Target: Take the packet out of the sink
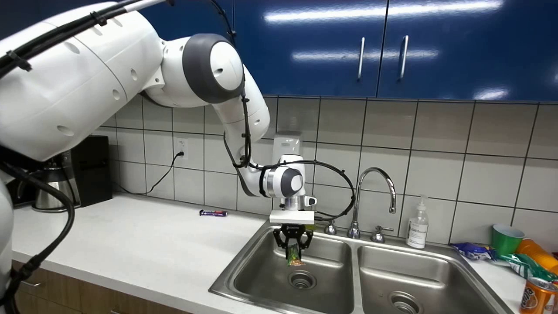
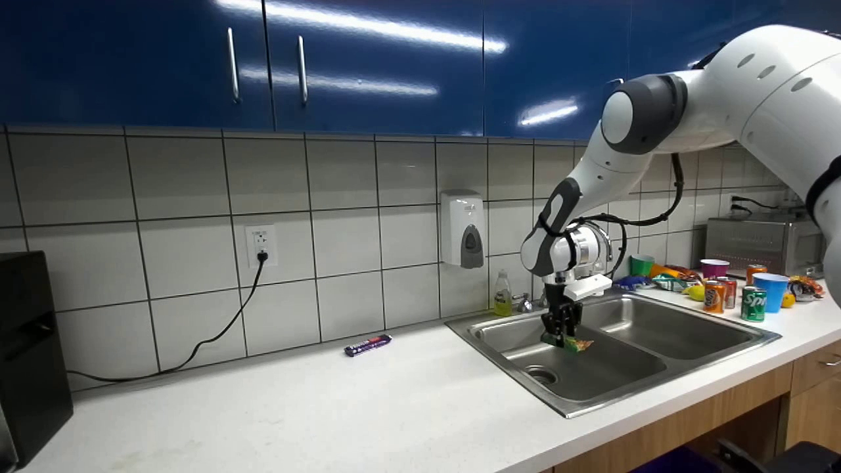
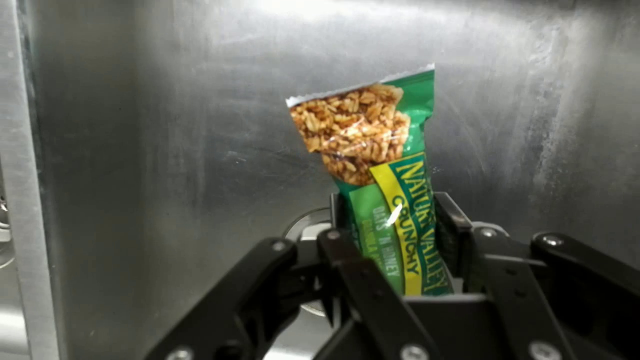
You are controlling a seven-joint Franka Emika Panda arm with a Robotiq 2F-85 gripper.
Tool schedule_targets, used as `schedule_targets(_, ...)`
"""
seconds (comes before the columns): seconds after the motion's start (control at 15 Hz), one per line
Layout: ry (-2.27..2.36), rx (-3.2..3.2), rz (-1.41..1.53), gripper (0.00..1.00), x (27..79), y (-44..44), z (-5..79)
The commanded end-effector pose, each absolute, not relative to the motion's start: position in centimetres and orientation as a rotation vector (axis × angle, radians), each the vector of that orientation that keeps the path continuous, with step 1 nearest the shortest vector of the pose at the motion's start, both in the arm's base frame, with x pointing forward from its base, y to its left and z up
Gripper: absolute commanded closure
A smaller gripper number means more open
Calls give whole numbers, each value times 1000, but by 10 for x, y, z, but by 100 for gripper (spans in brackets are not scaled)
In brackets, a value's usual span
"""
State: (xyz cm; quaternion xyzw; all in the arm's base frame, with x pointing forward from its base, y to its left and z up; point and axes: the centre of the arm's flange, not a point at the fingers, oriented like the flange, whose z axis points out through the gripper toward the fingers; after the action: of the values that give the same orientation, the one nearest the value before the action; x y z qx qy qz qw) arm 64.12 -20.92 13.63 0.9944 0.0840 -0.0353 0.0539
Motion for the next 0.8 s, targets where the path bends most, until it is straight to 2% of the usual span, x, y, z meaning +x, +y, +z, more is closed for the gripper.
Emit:
schedule_targets(0.0, 199, 2989, -112, 81, 611, -192, 164)
schedule_targets(0.73, 144, 2965, -103, 81, 566, -171, 206)
